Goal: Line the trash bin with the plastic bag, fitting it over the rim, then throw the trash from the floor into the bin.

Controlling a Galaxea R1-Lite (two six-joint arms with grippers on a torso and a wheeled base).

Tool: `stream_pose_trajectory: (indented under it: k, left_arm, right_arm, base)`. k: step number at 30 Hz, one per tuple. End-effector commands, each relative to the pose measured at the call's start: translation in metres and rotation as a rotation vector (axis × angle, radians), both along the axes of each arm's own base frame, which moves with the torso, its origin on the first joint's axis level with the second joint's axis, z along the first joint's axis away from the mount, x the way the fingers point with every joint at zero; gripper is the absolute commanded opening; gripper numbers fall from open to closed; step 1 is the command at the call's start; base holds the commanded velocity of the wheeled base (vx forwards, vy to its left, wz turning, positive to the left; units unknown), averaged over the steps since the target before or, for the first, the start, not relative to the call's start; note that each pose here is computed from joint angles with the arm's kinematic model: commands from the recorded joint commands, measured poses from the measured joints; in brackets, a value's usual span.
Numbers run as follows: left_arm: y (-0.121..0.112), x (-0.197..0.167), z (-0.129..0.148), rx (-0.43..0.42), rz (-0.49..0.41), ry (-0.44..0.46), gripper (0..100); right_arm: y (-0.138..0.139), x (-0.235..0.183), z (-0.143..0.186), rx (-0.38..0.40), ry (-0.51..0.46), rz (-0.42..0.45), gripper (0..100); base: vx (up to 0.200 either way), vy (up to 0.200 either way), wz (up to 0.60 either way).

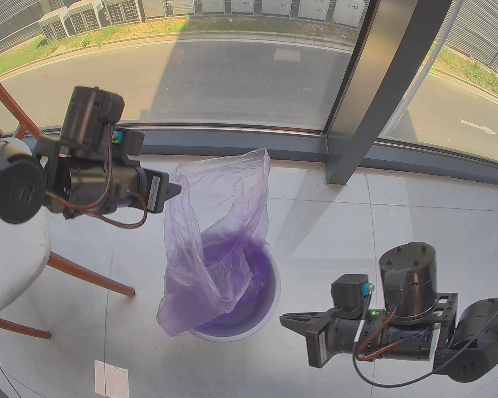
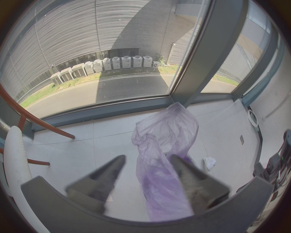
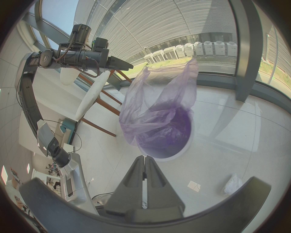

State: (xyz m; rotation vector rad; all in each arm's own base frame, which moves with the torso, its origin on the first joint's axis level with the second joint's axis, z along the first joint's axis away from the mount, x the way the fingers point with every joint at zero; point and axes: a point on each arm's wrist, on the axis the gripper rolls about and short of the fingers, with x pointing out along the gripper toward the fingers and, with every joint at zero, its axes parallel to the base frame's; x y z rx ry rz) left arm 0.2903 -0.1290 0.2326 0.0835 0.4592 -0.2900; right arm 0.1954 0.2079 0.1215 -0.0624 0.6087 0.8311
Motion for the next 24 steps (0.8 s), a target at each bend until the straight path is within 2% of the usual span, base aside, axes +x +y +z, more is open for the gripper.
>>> stream_pose_trajectory:
  k: [1,4,8,12,18,19,24]
  left_arm:
    - [-0.015,0.024,0.026,-0.065,0.068,0.073,100]
    - [-0.030,0.029,0.023,-0.052,0.100,0.144,100]
    - [-0.043,0.033,0.015,-0.045,0.106,0.194,100]
    - [-0.061,0.047,-0.015,0.010,0.125,0.246,100]
    - [-0.069,0.065,-0.048,0.081,0.180,0.286,100]
    - [-0.070,0.068,-0.053,0.090,0.186,0.293,0]
    - [-0.071,0.067,-0.053,0.095,0.186,0.291,0]
  right_arm:
    - [-0.035,-0.006,0.015,0.043,-0.027,-0.089,0]
    - [-0.040,-0.005,0.018,0.047,-0.031,-0.104,0]
    - [-0.042,-0.004,0.017,0.048,-0.025,-0.118,0]
    - [-0.044,-0.003,0.018,0.066,-0.019,-0.139,0]
    - [-0.045,-0.004,0.017,0.064,-0.010,-0.137,0]
    - [-0.045,-0.004,0.017,0.064,-0.009,-0.136,0]
    - [-0.044,-0.003,0.017,0.067,-0.011,-0.136,0]
  base:
    - [0.000,0.000,0.00]
    - [0.000,0.000,0.00]
    - [0.000,0.000,0.00]
    - [0.000,0.000,0.00]
    - [0.000,0.000,0.00]
    - [0.000,0.000,0.00]
    - [0.000,0.000,0.00]
